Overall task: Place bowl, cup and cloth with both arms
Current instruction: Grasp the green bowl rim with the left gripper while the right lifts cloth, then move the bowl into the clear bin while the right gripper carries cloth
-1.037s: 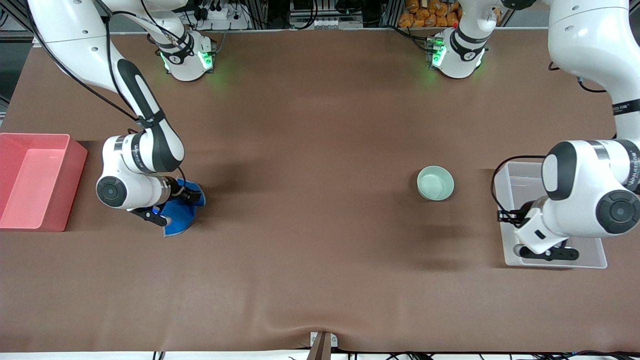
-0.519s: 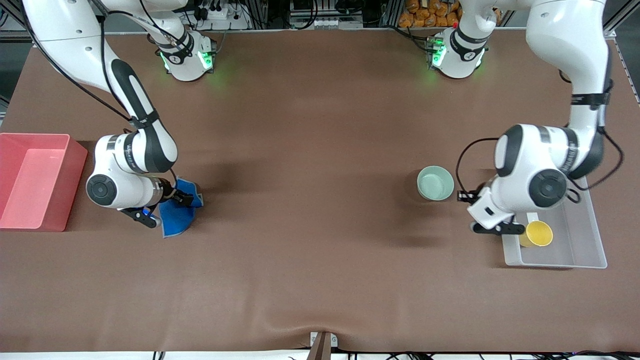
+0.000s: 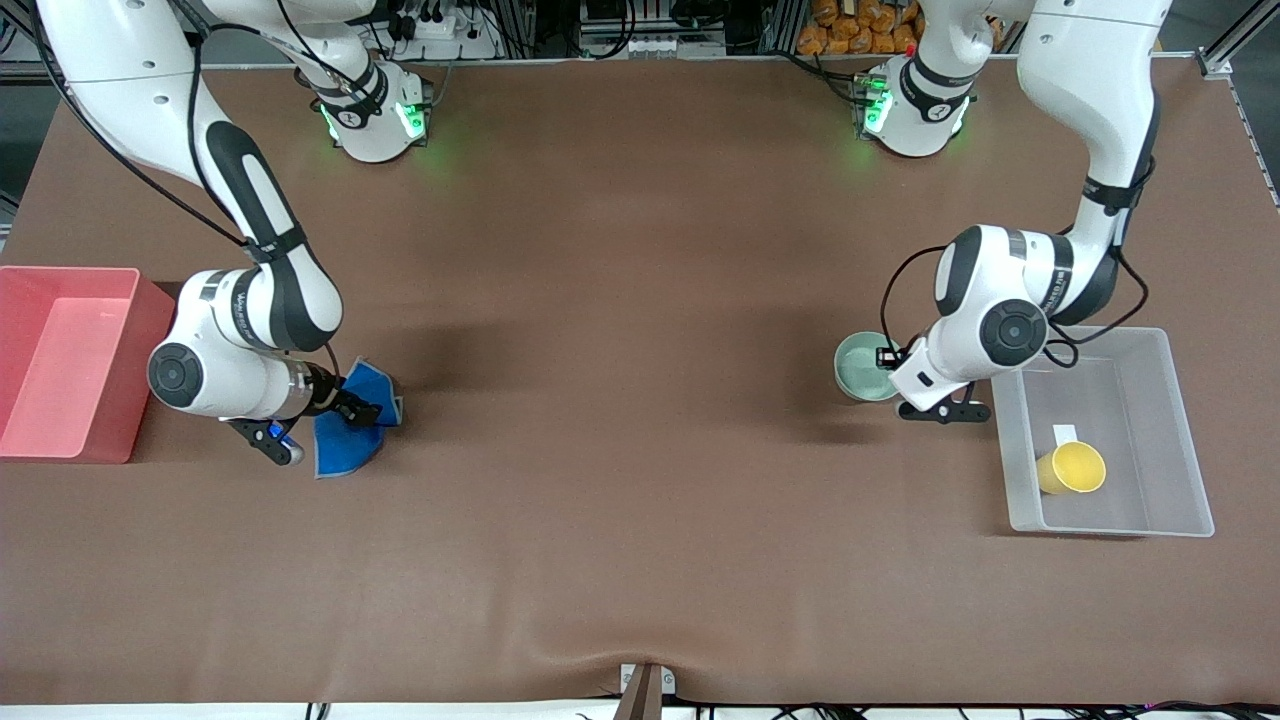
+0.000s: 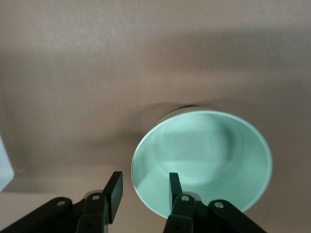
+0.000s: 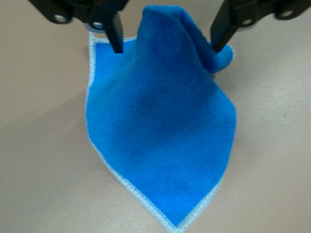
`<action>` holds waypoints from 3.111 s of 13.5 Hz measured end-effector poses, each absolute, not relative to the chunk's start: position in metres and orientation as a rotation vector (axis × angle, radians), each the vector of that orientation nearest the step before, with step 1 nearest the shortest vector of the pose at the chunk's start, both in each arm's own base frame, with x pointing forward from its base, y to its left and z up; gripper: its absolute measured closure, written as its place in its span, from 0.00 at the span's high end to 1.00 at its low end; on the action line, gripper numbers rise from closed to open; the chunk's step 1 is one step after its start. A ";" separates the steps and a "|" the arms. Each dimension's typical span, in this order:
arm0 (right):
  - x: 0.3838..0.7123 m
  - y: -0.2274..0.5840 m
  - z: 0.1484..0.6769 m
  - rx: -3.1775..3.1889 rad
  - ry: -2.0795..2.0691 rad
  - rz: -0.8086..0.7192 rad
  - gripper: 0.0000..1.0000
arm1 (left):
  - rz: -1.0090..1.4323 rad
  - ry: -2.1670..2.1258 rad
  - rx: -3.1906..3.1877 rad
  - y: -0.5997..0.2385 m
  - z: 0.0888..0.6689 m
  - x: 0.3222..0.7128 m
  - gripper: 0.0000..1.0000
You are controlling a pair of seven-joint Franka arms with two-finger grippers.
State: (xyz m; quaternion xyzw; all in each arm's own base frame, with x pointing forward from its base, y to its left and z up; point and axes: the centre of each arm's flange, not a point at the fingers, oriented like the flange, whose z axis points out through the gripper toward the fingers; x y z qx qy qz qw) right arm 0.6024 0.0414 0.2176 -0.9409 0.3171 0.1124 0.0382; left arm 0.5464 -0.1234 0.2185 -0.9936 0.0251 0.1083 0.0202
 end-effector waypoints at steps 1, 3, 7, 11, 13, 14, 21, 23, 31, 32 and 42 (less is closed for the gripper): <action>0.604 0.041 0.218 -2.879 0.979 0.332 0.78 | 0.324 0.076 -3.084 -0.122 0.211 0.541 0.44; 0.605 0.040 0.219 -2.872 0.988 0.316 0.58 | 0.321 0.075 -3.084 -0.120 0.204 0.534 0.40; 0.608 0.022 0.221 -2.850 1.034 0.298 0.12 | 0.318 0.067 -3.086 -0.117 0.203 0.534 0.09; 0.617 0.008 0.248 -2.829 1.054 0.225 0.05 | 0.255 0.050 -3.101 -0.114 0.225 0.548 0.03; 0.622 0.002 0.288 -2.829 1.032 0.133 0.05 | 0.266 0.006 -3.101 -0.101 0.249 0.568 0.03; 0.623 -0.001 0.308 -2.868 0.979 0.080 0.05 | 0.285 -0.026 -3.100 -0.091 0.267 0.580 0.03; 0.601 -0.040 0.413 -3.176 0.539 0.049 0.05 | 0.249 -0.115 -3.136 0.032 0.377 0.631 0.03; 0.590 -0.065 0.443 -3.206 0.474 0.051 0.05 | 0.247 -0.085 -3.149 0.076 0.377 0.627 0.03; 0.517 -0.267 0.510 -3.227 0.202 0.114 0.05 | 0.301 -0.110 -3.163 0.180 0.353 0.610 0.03; 0.505 -0.293 0.505 -3.223 0.215 0.122 0.05 | 0.315 -0.095 -3.164 0.180 0.346 0.612 0.03; 0.477 -0.433 0.297 -3.144 0.371 0.210 0.05 | 0.311 -0.050 -3.141 0.213 0.286 0.619 0.03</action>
